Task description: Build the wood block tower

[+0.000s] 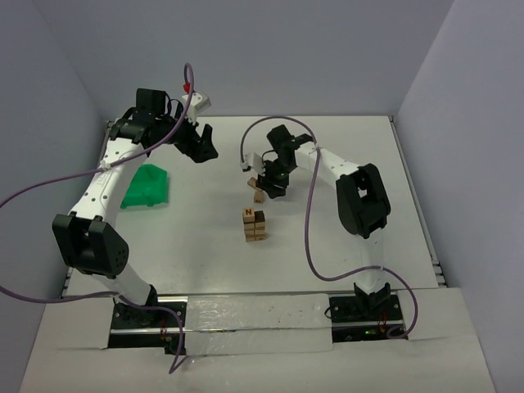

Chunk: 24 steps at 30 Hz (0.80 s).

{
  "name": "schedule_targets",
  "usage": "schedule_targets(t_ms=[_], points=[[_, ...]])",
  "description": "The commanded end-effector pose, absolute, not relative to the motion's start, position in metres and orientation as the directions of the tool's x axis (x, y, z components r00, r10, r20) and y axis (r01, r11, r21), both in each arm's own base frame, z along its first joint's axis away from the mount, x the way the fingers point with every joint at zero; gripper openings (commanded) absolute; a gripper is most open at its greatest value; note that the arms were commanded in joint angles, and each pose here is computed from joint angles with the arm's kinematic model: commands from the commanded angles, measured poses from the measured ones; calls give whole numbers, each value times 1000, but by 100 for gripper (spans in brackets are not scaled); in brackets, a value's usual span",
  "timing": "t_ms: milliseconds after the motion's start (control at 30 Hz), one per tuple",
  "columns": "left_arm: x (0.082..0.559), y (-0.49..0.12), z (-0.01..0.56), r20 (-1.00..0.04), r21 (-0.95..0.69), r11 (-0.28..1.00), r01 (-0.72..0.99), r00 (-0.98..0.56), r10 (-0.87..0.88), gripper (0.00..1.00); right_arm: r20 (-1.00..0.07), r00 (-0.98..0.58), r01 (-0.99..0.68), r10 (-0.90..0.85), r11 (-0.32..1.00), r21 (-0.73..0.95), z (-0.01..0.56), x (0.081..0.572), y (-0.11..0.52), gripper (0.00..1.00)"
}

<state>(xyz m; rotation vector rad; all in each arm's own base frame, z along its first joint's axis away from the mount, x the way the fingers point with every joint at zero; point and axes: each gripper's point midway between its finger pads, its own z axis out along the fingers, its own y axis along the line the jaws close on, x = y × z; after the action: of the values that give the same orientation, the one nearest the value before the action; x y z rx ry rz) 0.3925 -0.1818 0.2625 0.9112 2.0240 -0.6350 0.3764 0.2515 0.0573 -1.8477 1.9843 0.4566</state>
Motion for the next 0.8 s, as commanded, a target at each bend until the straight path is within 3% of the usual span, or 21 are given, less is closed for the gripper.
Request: schedule_targets(t_ms=[0, 200, 767], points=[[399, -184, 285, -858, -96, 607, 789, -375, 351, 99, -509, -67, -993, -858, 108, -50, 72, 388, 268, 64], [399, -184, 282, -857, -101, 606, 789, -378, 350, 99, -495, -39, -997, -868, 66, -38, 68, 379, 281, 70], [400, -184, 281, -854, -101, 607, 788, -382, 354, 99, -462, -44, -997, -886, 72, -43, 47, 380, 303, 67]])
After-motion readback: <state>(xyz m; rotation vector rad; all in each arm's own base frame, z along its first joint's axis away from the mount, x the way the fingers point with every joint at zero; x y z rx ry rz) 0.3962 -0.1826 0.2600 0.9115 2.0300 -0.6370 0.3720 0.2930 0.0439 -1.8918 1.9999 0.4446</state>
